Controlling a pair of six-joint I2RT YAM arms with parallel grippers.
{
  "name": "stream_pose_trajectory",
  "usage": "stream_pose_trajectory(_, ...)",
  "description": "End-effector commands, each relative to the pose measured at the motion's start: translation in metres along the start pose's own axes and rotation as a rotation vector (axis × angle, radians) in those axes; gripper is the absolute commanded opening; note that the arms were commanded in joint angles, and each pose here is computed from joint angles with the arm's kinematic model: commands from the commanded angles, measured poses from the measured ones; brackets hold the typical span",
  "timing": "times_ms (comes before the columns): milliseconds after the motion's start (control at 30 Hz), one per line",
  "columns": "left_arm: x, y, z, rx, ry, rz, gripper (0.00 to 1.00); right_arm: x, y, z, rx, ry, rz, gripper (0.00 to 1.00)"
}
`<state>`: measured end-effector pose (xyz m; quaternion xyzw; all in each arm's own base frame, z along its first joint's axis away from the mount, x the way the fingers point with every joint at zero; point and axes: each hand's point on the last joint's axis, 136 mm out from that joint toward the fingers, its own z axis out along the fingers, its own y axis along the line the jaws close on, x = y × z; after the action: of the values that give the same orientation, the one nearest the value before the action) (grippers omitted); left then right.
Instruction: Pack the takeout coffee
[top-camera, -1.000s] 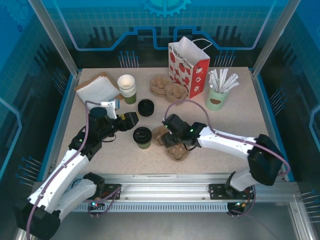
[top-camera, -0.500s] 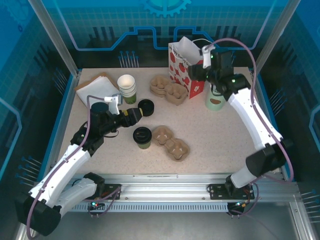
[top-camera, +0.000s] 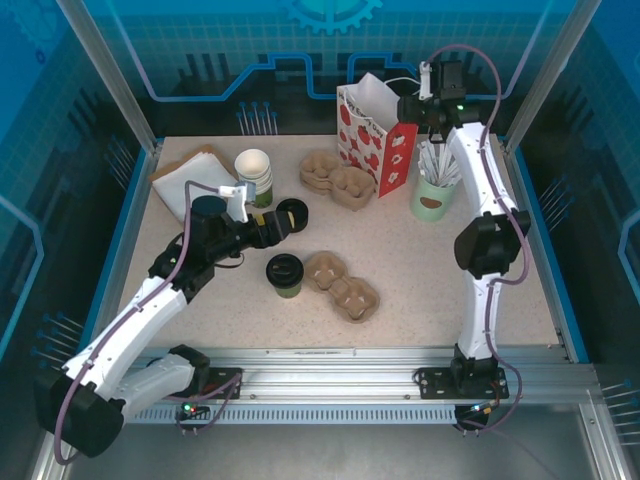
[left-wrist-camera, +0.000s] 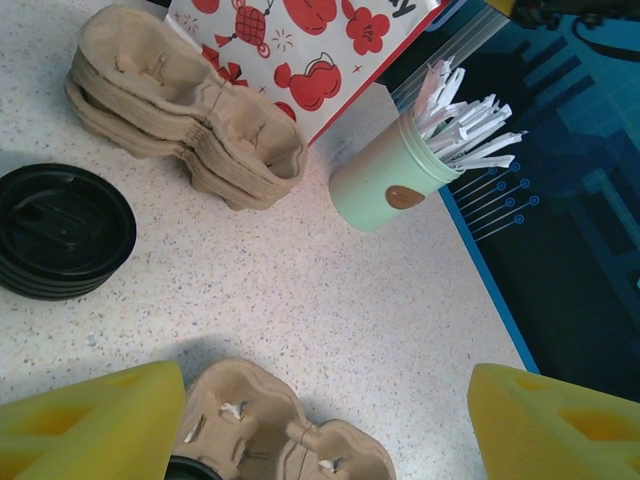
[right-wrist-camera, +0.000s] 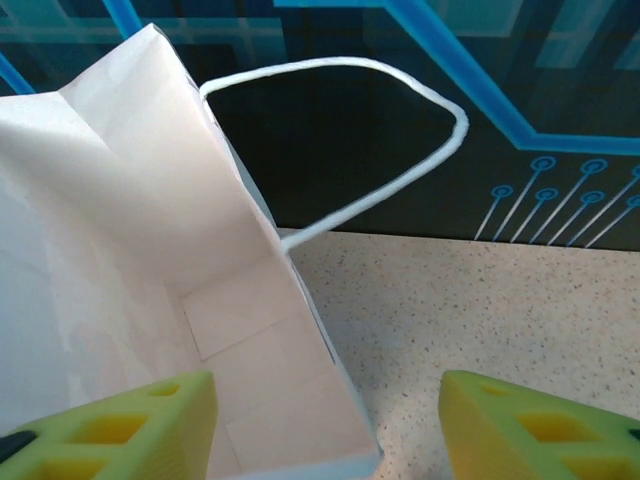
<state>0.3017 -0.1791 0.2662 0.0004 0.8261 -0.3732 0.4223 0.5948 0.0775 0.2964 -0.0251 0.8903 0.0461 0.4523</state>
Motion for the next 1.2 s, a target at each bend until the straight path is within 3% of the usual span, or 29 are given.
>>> stream_pose_trajectory(0,-0.003,-0.011,-0.001,0.030,0.014,0.042,0.77,-0.001,-0.003,0.004,-0.022,0.022,0.017,0.57)
stream_pose_trajectory(500,0.001,-0.008,0.002,0.010,0.026,0.039,0.76,-0.002,-0.006,0.032,-0.043,0.011,-0.038,0.30)
stream_pose_trajectory(633,0.000,-0.008,0.002,0.009,0.025,0.036,0.76,-0.004,-0.007,0.032,-0.037,0.005,-0.048,0.17)
stream_pose_trajectory(1033,0.000,-0.007,0.000,0.009,0.022,0.035,0.76,-0.008,-0.006,0.028,-0.038,-0.005,-0.061,0.00)
stream_pose_trajectory(1167,0.000,-0.008,0.000,0.010,0.022,0.032,0.77,-0.019,-0.004,0.012,-0.047,-0.034,-0.053,0.00)
